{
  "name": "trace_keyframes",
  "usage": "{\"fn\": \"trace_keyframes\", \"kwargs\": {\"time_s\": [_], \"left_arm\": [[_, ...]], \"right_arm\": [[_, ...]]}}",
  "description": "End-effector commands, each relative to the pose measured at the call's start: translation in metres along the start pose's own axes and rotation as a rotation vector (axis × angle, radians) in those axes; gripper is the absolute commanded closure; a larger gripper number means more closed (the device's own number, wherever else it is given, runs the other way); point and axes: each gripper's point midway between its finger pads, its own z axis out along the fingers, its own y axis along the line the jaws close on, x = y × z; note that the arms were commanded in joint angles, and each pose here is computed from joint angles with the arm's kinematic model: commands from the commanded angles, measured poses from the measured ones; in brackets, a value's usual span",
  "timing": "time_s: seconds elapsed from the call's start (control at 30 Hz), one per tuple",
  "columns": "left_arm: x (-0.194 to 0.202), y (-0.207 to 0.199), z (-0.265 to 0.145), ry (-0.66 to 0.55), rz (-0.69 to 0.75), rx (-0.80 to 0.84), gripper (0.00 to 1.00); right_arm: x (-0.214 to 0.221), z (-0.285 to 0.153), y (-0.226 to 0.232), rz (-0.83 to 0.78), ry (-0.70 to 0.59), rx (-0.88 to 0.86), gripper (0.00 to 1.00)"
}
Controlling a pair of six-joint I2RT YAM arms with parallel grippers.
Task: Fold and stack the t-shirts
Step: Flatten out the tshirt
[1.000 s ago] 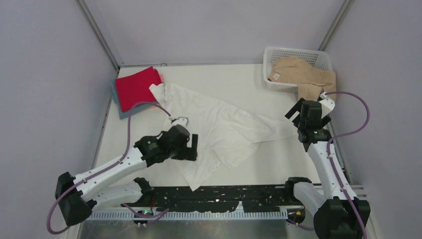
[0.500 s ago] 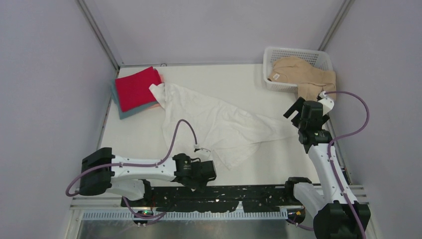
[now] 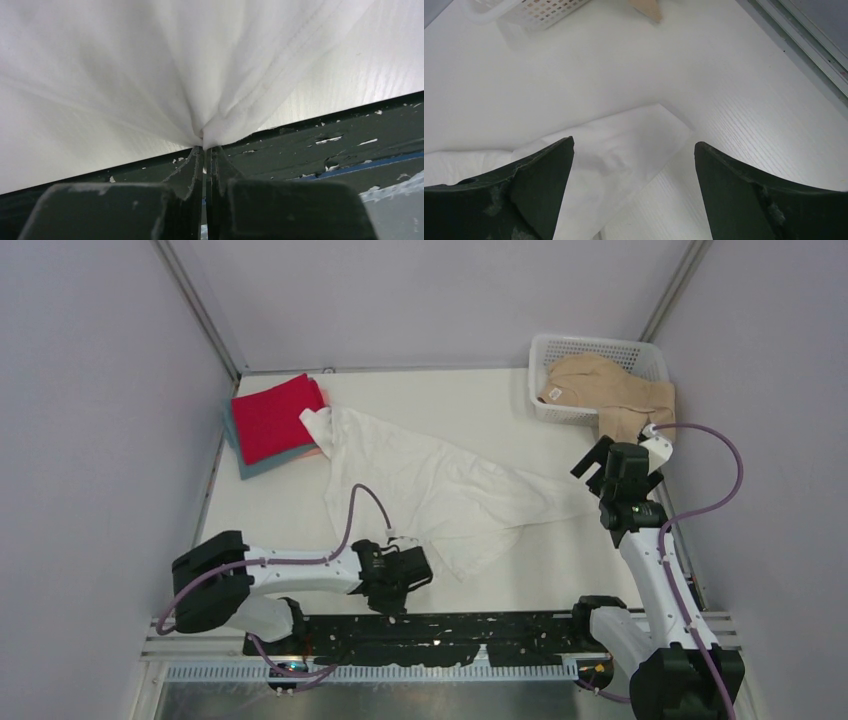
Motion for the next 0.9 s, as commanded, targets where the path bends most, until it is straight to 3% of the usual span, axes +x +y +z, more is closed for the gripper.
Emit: {"fn": "trace_keyframes", "kwargs": {"time_s": [0.0, 0.1, 0.27, 0.4, 0.57, 0.77, 0.87], "left_arm": [[-0.018, 0.034, 0.017, -0.093, -0.059, -0.064, 1.0], [-0.038, 0.048, -0.001, -0.2, -0.097, -0.09, 1.0], [-0.088, 0.084, -0.021, -0.353, -0.283, -0.077, 1.0], [-0.12, 0.105, -0.039, -0.483, -0.345, -0.063, 1.0], [-0.126, 0.118, -0.047, -0.503, -0.365, -0.057, 1.0], [-0.123, 0.132, -0.039, -0.488, -0.4, -0.091, 1.0], [-0.125, 0.13, -0.037, -0.491, -0.4, -0.059, 1.0]], "right_arm": [[-0.01, -0.002, -0.006, -0.001, -0.044, 0.03, 0.05], [-0.004, -0.001, -0.014, -0.014, -0.024, 0.072, 0.05], [0.021, -0.002, -0.028, -0.034, 0.082, 0.127, 0.05], [0.038, -0.006, -0.06, -0.081, 0.129, 0.255, 0.04], [0.062, 0.005, -0.066, -0.097, 0.235, 0.274, 0.01], [0.1, 0.03, -0.064, -0.122, 0.435, 0.246, 0.12], [0.097, 0.046, -0.06, -0.108, 0.424, 0.24, 0.16]]}}
